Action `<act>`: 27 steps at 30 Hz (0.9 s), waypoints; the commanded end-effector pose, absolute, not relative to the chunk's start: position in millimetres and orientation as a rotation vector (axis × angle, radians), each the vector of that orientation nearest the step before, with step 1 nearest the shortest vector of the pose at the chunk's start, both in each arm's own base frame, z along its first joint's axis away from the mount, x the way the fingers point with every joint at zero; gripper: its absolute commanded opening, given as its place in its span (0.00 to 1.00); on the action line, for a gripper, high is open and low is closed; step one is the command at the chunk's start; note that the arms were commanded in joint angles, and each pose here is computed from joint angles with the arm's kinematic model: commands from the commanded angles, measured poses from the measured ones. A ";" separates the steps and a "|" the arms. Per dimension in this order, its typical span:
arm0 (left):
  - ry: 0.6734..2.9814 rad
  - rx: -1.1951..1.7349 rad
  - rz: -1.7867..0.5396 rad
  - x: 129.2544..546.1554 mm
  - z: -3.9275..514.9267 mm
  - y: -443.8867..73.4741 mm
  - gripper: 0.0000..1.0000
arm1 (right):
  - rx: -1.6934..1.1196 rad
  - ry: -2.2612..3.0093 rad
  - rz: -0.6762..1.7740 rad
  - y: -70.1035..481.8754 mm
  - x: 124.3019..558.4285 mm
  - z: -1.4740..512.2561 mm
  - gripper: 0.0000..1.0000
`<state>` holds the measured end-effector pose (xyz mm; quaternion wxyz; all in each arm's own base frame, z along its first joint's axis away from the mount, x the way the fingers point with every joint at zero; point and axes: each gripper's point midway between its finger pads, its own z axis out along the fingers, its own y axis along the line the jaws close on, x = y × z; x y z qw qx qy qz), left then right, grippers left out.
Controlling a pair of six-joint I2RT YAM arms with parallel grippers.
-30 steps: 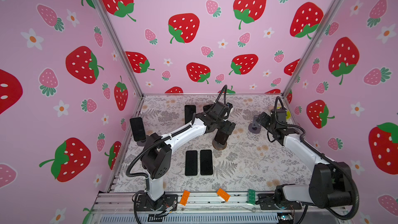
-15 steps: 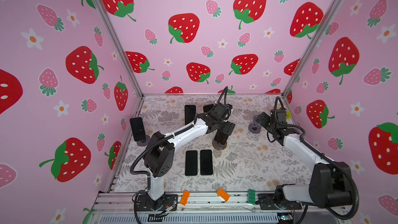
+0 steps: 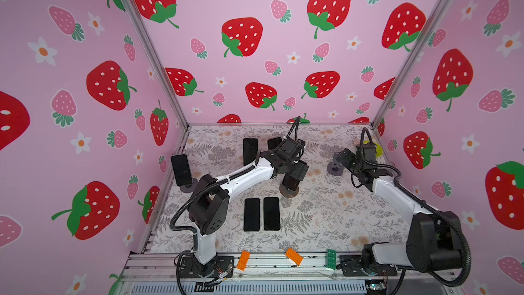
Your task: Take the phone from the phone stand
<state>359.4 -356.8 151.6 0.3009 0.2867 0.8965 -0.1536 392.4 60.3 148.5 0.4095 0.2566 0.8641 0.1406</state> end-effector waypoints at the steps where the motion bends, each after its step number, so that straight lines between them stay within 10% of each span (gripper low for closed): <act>1: 2.374 0.744 -0.387 355.5 159.0 -349.7 0.92 | 0.670 2.186 0.361 60.0 391.5 140.1 1.00; 27: 2.385 0.738 -0.402 347.4 148.7 -349.3 0.89 | 0.672 2.212 0.385 64.6 390.9 131.9 1.00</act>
